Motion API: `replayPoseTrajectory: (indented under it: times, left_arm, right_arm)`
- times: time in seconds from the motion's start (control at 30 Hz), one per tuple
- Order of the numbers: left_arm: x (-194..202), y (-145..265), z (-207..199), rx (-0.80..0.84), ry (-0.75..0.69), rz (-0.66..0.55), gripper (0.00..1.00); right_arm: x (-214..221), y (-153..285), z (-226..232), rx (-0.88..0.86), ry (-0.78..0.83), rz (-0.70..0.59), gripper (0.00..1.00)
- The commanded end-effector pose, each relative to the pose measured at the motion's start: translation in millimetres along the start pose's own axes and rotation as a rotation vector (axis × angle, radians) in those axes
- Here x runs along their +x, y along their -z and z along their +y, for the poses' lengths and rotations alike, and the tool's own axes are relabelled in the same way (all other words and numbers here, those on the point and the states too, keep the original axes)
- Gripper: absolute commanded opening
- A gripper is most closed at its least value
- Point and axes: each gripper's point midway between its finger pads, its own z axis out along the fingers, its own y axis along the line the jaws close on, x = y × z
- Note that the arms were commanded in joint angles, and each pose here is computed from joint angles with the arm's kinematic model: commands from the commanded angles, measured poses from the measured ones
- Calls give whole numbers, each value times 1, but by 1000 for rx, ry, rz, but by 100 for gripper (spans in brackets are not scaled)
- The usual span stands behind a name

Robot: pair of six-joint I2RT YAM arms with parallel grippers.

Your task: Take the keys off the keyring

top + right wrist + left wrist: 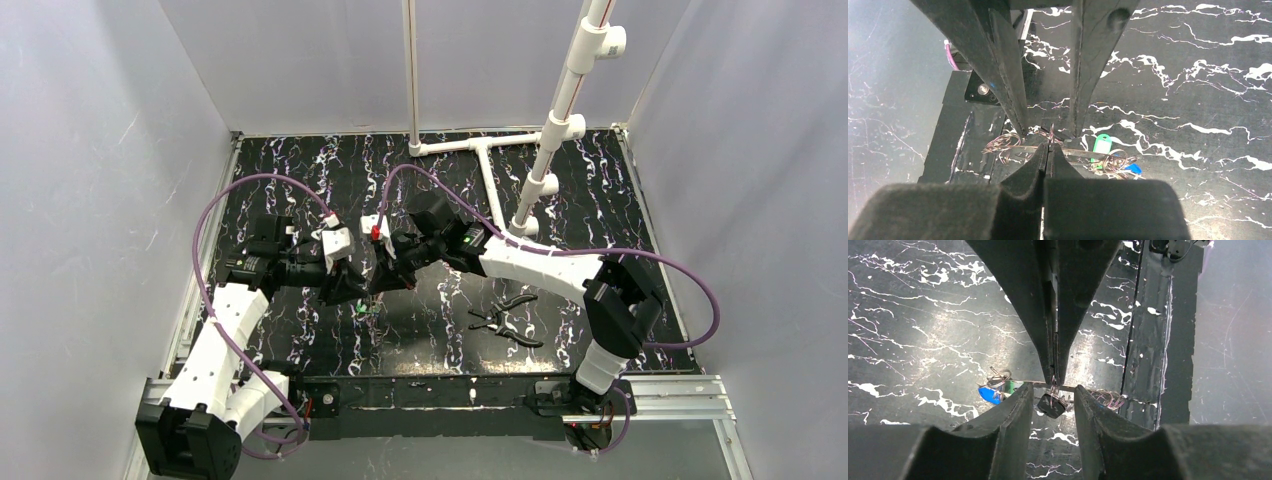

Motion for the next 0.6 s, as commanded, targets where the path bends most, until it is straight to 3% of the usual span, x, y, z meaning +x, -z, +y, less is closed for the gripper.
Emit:
replayPoseTrajectory:
  times: [0.0,0.1,0.37,0.57]
  left_arm:
    - [-11,2,-9,55,60,-76,32]
    - [-9,1,-11,81,79,-80,20]
    - [-3,0,-13,99,87,-72,19]
    - [8,-1,-8,86,115,-45,9]
  right_arm:
    - [-22,3,3,-10,54,-49,1]
    - [-24,4,1,-10,50,-67,1]
    - [-28,9,0,-12,33,-100,1]
    - [-30,13,-1,-23,30,-114,1]
